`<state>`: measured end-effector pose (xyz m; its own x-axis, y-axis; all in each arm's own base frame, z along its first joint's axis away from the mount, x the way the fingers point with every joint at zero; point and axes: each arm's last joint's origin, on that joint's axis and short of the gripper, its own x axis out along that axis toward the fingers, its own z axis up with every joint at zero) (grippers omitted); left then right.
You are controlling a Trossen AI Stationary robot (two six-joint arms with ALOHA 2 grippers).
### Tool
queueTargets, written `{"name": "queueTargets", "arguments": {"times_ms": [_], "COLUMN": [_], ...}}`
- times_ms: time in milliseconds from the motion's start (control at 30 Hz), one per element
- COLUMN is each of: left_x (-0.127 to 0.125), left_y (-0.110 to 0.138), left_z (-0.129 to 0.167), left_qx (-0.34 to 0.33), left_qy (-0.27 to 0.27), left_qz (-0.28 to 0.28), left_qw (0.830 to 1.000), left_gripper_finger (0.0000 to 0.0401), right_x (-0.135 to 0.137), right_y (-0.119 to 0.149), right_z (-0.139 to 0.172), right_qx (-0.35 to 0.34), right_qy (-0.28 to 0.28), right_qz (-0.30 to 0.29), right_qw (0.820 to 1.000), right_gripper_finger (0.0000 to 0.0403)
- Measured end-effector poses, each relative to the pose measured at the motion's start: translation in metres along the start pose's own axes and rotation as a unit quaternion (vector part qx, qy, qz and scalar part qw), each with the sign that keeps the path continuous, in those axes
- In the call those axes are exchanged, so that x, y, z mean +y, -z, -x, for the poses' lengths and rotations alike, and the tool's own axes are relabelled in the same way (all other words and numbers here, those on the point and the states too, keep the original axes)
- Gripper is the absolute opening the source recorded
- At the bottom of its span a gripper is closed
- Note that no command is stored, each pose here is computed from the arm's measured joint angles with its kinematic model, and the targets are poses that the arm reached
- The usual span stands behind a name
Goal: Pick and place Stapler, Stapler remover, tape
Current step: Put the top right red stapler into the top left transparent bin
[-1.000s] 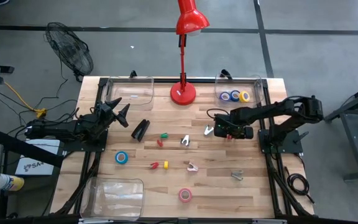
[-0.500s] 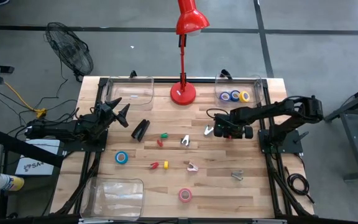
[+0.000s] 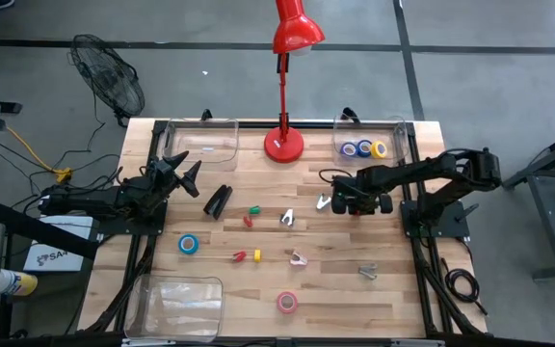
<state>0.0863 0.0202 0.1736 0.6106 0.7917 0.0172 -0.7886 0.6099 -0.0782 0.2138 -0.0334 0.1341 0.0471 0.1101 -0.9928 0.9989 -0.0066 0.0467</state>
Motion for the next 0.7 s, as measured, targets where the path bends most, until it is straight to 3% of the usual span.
{"name": "queueTargets", "arguments": {"times_ms": [400, 700], "left_x": [0.0000, 0.0000], "left_y": [0.0000, -0.0001], "left_z": [0.0000, 0.0000], "left_qx": [0.000, 0.000], "left_qy": [0.000, 0.000], "left_qz": [0.000, 0.000], "left_qw": [1.000, 1.000], "left_gripper_finger": [0.0254, 0.0254], "right_x": [0.0001, 0.0054], "right_y": [0.0003, 0.0012], "right_z": [-0.0001, 0.0028], "right_qx": [0.005, 0.022], "right_qy": [-0.001, -0.020], "right_qz": [0.004, 0.076], "right_qw": [1.000, 0.997], "right_gripper_finger": [0.0056, 0.0055]}}
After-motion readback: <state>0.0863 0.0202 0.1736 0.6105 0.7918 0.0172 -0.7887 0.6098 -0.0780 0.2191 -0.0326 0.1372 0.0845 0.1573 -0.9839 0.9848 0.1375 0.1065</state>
